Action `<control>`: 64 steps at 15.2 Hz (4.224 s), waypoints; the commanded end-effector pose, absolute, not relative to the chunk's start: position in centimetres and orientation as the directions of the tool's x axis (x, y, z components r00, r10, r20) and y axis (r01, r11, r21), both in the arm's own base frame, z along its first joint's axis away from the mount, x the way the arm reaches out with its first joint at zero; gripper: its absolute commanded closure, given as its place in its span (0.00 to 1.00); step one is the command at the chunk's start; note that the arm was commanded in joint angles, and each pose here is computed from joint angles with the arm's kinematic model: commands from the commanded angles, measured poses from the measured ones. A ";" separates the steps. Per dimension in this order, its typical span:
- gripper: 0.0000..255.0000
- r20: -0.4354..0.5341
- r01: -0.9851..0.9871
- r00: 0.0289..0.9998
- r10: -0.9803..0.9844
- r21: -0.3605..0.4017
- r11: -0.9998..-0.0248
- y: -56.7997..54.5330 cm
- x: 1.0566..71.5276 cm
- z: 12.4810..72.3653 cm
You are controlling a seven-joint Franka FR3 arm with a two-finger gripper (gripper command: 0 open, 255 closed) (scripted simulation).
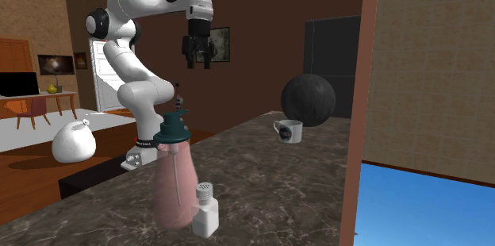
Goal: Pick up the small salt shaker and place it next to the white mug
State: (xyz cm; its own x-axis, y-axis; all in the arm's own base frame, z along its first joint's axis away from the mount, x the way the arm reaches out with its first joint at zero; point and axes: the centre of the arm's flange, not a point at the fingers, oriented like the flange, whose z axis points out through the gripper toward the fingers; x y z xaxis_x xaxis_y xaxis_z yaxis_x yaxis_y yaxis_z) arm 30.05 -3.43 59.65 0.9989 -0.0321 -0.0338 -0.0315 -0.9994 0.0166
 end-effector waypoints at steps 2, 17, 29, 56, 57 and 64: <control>0.00 -0.030 -0.034 0.999 -0.035 0.019 -0.999 -4.3 30.6 58.9; 0.00 0.022 -0.076 0.997 -0.075 0.061 -0.995 -17.5 39.6 48.7; 0.00 0.066 -0.110 0.992 -0.105 0.093 -0.990 -28.7 46.7 41.3; 1.00 0.088 -0.129 0.989 -0.119 0.109 -0.986 -34.4 51.7 34.0; 1.00 0.088 -0.129 0.989 -0.119 0.109 -0.986 -34.3 51.3 34.3; 1.00 0.089 -0.129 0.989 -0.120 0.109 -0.986 -35.2 50.7 35.3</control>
